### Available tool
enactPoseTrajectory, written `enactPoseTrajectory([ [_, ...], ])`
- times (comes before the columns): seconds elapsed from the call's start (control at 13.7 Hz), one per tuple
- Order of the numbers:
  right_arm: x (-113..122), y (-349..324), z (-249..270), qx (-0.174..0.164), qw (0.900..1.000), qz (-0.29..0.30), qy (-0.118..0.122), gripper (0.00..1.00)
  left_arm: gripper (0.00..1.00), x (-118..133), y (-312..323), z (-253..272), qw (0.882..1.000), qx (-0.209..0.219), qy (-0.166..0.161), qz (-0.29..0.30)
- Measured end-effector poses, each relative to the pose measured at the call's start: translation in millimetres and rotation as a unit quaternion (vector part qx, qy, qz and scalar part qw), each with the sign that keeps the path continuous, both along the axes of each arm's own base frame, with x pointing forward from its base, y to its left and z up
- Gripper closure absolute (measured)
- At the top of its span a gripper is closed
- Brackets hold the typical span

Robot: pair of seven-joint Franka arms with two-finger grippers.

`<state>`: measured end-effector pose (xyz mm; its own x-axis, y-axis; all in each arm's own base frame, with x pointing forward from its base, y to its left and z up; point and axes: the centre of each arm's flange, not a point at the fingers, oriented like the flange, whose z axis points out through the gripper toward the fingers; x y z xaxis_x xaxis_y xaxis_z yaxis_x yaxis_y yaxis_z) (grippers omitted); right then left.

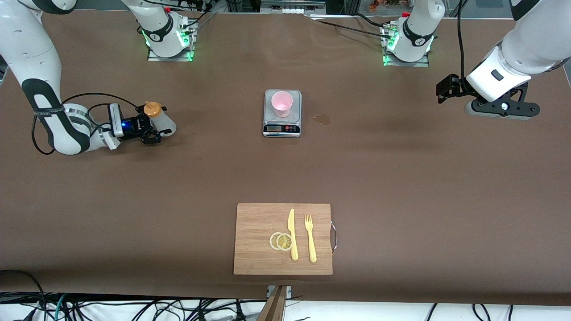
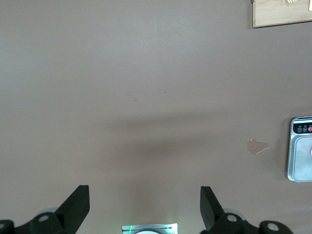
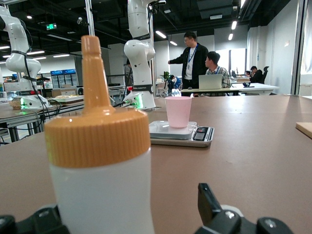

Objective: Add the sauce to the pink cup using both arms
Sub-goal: 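Lift the white bottle with the right gripper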

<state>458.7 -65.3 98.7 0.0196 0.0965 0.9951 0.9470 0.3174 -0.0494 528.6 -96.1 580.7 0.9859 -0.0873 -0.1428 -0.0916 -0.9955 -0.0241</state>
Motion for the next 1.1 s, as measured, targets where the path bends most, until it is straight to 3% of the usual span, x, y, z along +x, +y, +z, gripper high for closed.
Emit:
enactPoseTrajectory([
  [0.37,-2,-5,-3,0.003,1.0,-0.005,-0.002,0.02,0.0,0,-2,0,1.0,0.0,0.0,-0.001],
  [0.51,-5,-6,-8,0.005,1.0,-0.007,0.002,0.11,0.0,0,-2,0,1.0,0.0,0.0,-0.002],
  [0.58,-6,-7,-10,0.006,1.0,-0.008,0.003,0.11,0.0,0,-2,0,1.0,0.0,0.0,-0.002],
  [0.66,-6,-8,-12,0.007,1.0,-0.009,0.004,0.19,0.0,0,-2,0,1.0,0.0,0.0,-0.002],
  [0.88,-8,-9,-14,0.009,1.0,-0.01,0.007,0.55,0.0,-1,-3,0,1.0,0.0,0.0,-0.003],
  [1.1,-7,-9,-14,0.01,1.0,-0.01,0.006,0.66,0.0,-1,-7,0,1.0,0.0,0.0,-0.005],
])
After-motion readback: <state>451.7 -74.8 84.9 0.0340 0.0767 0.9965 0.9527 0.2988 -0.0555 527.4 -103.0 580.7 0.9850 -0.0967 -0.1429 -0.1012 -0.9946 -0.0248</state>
